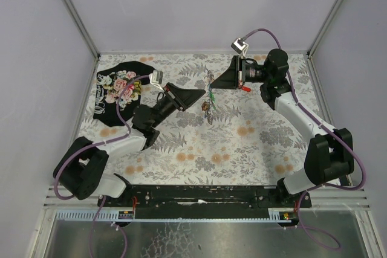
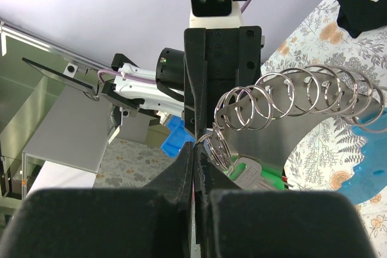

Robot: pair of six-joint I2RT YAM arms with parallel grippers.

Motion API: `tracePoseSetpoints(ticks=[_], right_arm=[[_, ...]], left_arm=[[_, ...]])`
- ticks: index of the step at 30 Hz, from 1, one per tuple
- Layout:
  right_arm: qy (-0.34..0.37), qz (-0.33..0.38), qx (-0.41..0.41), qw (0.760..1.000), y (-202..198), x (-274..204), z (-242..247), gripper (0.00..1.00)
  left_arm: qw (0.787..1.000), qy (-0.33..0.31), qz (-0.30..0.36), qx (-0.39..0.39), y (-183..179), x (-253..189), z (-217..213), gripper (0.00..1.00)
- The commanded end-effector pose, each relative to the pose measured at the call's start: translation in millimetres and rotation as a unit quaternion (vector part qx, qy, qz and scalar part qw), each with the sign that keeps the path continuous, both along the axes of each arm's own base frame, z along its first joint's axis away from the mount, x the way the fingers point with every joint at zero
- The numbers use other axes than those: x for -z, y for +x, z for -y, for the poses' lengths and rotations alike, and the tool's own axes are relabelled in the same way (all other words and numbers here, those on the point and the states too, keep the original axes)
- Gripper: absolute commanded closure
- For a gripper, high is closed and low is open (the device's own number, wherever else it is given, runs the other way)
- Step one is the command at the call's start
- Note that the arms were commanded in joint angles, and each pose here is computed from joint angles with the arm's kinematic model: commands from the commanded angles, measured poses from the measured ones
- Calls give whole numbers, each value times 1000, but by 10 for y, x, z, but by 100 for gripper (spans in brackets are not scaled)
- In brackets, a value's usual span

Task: Remove the keys from the keyring
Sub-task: Remove the key from the keyring.

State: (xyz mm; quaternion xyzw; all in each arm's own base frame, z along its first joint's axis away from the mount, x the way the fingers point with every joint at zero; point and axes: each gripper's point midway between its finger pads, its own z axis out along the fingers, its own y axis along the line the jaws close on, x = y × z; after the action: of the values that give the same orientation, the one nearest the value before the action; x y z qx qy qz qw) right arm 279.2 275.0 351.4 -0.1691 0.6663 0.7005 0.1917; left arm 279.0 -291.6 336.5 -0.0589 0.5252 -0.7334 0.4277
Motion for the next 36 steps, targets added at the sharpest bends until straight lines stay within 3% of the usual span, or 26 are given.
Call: tracePoseSetpoints(ticks=[1, 22, 36], right_arm=[[12, 37, -7, 999, -36, -121, 27, 100], [10, 33, -8, 999, -15, -73, 23, 100], [14, 41, -11, 999, -28, -129, 27, 100]], left_arm=[[999, -23, 41, 13, -53, -235, -10, 70], [997, -34, 47, 44, -78, -287, 61, 73], [999, 10, 32, -10, 35, -137, -26, 70]])
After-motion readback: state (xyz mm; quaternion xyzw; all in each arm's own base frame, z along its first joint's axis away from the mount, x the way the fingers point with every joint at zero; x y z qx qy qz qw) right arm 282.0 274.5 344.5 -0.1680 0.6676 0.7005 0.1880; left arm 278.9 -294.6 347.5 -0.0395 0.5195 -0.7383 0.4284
